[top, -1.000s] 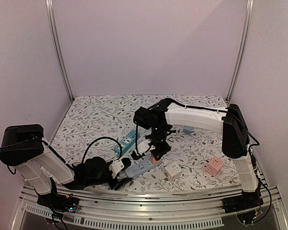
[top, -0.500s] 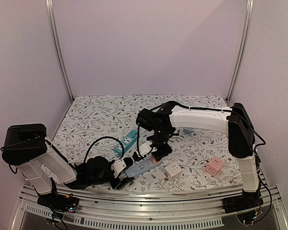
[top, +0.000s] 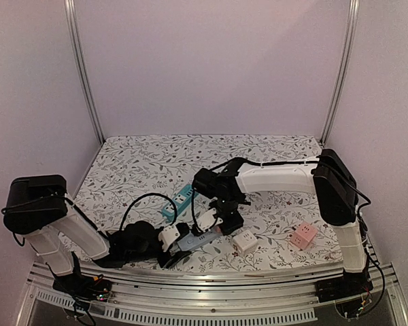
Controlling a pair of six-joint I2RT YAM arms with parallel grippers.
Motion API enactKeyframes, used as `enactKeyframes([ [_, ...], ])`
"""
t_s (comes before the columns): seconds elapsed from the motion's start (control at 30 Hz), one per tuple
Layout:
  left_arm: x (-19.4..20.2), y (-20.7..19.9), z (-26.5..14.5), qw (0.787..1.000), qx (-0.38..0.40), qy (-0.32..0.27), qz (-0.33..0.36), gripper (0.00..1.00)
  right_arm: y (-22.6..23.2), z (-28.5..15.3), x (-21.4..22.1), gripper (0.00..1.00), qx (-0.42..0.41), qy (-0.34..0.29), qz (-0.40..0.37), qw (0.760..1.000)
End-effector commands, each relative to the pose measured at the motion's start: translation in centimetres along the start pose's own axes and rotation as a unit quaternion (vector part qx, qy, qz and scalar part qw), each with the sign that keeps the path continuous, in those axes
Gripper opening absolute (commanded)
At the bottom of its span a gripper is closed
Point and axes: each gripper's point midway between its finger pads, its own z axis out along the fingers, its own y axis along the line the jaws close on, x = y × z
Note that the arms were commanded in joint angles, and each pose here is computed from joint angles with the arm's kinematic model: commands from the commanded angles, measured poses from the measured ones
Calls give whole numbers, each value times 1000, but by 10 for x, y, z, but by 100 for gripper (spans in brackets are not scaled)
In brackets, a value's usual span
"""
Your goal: Insert the plug
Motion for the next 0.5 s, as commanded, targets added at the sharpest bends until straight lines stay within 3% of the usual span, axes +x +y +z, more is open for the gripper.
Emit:
enactKeyframes([
  [0.0, 12, 1, 3, 1000, 4, 30, -4, 68, -7, 17, 11, 68, 45, 42, -3, 998],
  [0.13, 13, 2, 5, 999, 2, 34, -4, 68, -23, -43, -6, 98, 100, -13, 5, 995],
  [0.3, 14, 1, 10, 999, 3, 42, -6, 68, -33, -146, -10, 99, 189, -86, 17, 978],
  [0.47, 15, 0, 19, 999, 1, 50, -12, 67, -41, -192, 10, 99, 271, -92, 66, 956],
])
